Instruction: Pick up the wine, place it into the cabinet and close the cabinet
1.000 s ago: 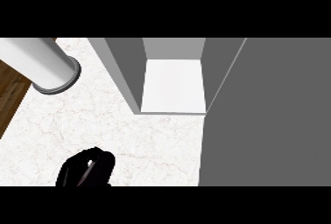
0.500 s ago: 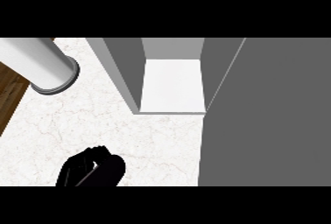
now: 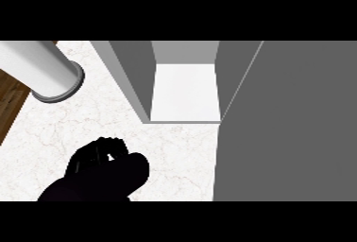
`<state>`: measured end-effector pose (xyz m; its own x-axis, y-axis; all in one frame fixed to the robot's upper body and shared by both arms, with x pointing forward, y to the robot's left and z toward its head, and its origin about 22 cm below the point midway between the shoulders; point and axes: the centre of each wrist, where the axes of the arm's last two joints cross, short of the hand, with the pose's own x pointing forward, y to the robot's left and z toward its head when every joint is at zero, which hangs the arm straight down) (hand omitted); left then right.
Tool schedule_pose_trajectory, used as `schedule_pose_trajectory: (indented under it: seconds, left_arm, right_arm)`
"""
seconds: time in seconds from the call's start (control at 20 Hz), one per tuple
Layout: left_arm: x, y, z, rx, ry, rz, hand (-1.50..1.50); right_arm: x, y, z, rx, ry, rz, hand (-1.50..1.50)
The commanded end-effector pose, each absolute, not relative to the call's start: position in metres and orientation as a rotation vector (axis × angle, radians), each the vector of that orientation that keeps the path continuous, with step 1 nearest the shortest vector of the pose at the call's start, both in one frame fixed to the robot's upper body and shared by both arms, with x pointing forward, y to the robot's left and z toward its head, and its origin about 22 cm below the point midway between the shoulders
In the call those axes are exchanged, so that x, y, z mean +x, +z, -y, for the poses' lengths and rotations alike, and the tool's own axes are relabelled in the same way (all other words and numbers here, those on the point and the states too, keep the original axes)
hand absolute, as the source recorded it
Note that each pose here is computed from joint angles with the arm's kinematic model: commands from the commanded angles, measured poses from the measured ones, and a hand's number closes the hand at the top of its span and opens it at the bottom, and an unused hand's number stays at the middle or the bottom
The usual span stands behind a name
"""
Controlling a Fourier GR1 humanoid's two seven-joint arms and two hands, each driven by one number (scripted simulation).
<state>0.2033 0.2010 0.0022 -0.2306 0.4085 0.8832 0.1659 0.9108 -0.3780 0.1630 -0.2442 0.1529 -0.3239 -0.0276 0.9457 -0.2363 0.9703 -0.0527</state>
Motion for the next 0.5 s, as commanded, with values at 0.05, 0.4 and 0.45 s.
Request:
schedule_pose_trajectory:
  seconds: [0.05, 0.4, 0.45]
  left_arm:
    - [0.220, 0.043, -0.168, -0.469, 0.261, 1.782, 1.50]
    - [0.280, 0.054, -0.148, -0.389, 0.207, 1.824, 1.50]
    - [0.268, 0.045, -0.147, -0.375, 0.206, 1.858, 1.50]
  right_arm:
    - [0.164, 0.150, 0.239, 0.190, 0.207, 1.882, -1.50]
    - [0.157, 0.152, 0.244, 0.191, 0.202, 1.879, -1.50]
    - [0.148, 0.146, 0.240, 0.184, 0.215, 1.890, -1.50]
